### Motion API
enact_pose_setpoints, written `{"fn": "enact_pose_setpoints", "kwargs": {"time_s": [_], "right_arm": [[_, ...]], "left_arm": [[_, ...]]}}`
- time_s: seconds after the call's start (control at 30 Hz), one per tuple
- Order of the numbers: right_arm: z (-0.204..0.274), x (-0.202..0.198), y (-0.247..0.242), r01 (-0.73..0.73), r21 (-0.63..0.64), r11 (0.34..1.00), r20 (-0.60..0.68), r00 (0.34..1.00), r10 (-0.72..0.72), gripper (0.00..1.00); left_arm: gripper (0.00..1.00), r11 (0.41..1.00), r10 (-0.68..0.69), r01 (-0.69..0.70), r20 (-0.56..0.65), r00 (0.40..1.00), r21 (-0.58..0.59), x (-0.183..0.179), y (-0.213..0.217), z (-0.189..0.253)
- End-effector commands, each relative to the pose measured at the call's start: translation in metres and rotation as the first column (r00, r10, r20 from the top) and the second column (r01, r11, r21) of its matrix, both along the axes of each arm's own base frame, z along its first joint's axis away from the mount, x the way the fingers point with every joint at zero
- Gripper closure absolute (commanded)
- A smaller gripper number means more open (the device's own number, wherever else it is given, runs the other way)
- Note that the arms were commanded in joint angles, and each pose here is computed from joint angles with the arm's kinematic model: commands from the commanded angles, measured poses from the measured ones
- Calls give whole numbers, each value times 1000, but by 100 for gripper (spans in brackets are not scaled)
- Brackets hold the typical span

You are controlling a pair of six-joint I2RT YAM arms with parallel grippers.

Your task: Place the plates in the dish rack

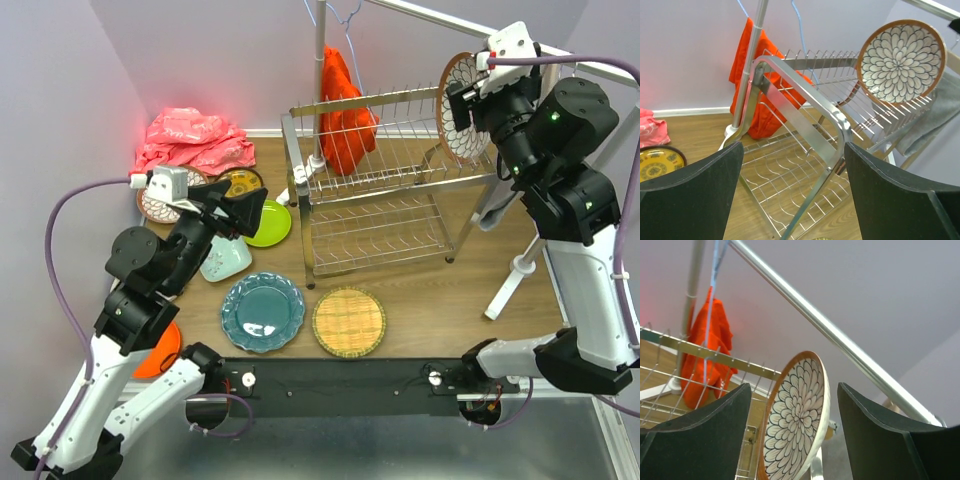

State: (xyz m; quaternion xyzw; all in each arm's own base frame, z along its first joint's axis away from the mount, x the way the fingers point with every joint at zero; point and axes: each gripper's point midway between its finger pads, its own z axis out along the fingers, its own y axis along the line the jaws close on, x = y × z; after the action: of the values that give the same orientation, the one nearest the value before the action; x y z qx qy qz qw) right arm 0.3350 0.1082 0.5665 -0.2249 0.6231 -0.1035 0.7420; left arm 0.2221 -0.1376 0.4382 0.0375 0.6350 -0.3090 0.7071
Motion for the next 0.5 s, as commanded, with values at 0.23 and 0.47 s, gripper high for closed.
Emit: {"fn": "enact_pose_setpoints", "kwargs": {"time_s": [0.23,0.47], "right_arm": [[1,-12,73,-380,-11,925,-17,925,380,22],[-6,-23,106,-537,93,838,-55,838,543,22]], "left_arm": [[9,998,41,-53,-236,971,-45,29,-10,-70],[10,1000,-15,21,-339,941,15,17,-14,-113]]}}
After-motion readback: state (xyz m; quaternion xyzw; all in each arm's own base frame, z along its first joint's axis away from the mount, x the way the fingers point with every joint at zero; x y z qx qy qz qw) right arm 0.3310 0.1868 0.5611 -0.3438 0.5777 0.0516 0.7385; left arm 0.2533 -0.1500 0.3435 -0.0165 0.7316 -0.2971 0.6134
